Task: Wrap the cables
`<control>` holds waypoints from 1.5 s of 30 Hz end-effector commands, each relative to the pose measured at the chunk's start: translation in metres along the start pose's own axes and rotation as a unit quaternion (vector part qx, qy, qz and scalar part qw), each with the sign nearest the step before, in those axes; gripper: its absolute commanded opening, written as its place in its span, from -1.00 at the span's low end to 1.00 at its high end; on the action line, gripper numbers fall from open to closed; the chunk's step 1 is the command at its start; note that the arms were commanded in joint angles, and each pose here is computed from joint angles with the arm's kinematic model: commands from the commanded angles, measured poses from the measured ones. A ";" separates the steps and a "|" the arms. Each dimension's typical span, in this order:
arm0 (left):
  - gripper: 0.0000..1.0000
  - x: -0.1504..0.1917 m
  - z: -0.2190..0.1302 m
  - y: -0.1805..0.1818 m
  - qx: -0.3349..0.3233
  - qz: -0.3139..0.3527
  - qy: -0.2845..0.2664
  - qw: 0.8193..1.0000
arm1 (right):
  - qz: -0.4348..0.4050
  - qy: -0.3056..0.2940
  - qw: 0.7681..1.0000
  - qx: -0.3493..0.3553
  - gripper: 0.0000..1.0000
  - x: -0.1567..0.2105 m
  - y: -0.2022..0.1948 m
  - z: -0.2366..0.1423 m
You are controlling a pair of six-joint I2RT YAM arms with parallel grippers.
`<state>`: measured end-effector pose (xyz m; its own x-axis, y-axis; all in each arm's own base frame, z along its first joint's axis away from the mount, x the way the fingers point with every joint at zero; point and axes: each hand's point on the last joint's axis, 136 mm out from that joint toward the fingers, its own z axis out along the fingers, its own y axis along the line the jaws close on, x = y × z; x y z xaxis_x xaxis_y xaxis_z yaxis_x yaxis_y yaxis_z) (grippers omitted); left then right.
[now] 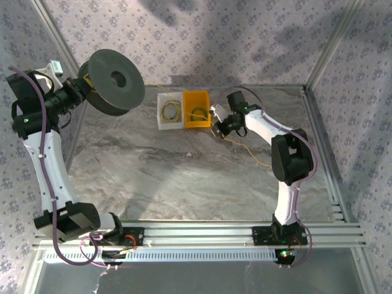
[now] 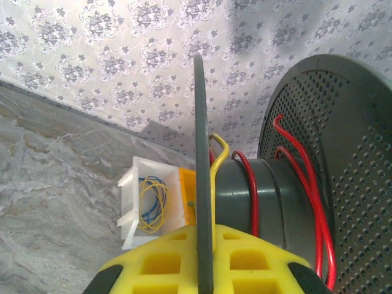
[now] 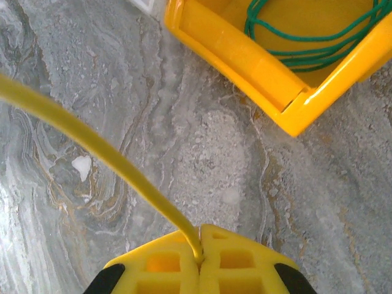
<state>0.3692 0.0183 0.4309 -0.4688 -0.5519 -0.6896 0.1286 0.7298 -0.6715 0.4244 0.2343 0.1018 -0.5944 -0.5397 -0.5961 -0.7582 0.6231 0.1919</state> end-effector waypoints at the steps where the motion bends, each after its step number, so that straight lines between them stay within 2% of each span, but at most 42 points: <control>1: -1.00 -0.032 -0.018 -0.028 0.033 0.020 -0.060 0.997 | 0.000 -0.011 1.000 0.024 -1.00 -0.005 0.000 -0.018; 7: -1.00 -0.063 -0.024 -0.004 -0.010 -0.039 -0.141 0.989 | -0.010 0.051 0.997 0.052 -1.00 0.012 0.019 -0.042; 15: -1.00 -0.093 -0.016 0.052 -0.086 -0.130 -0.230 0.961 | -0.084 0.109 0.986 0.096 -1.00 0.019 0.087 -0.077; 18: -1.00 -0.097 -0.011 0.073 -0.124 -0.143 -0.246 0.951 | -0.129 0.112 0.980 0.105 -1.00 0.016 0.122 -0.095; 21: -1.00 -0.095 0.000 0.084 -0.166 -0.127 -0.239 0.948 | -0.185 0.100 0.971 0.112 -1.00 0.007 0.164 -0.118; 24: -1.00 -0.086 0.022 0.087 -0.207 -0.088 -0.212 0.951 | -0.257 0.071 0.958 0.108 -1.00 -0.010 0.213 -0.145; 29: -1.00 -0.051 0.077 0.080 -0.280 0.026 -0.119 0.952 | -0.384 -0.011 0.921 0.072 -1.00 -0.044 0.300 -0.189; 33: -1.00 -0.014 0.123 0.058 -0.293 0.137 -0.032 0.946 | -0.436 -0.076 0.895 0.061 -1.00 -0.078 0.333 -0.219; 34: -1.00 0.005 0.133 0.056 -0.295 0.168 0.008 0.940 | -0.442 -0.088 0.891 0.060 -1.00 -0.086 0.337 -0.224; 37: -1.00 0.038 0.149 0.039 -0.284 0.249 0.076 0.923 | -0.462 -0.130 0.875 0.068 -1.00 -0.113 0.340 -0.241; 41: -1.00 0.084 0.153 0.034 -0.271 0.325 0.161 0.892 | -0.459 -0.187 0.865 0.073 -1.00 -0.152 0.330 -0.262; 45: -1.00 0.133 0.146 0.035 -0.252 0.396 0.252 0.846 | -0.437 -0.235 0.865 0.076 -1.00 -0.188 0.304 -0.274</control>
<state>0.4558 -0.0908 0.2800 -0.7444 0.1462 -0.6515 0.1267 0.9889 0.0772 0.2234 0.3713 0.4523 0.3099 -0.6644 -0.6801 -0.8194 0.1763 -0.5455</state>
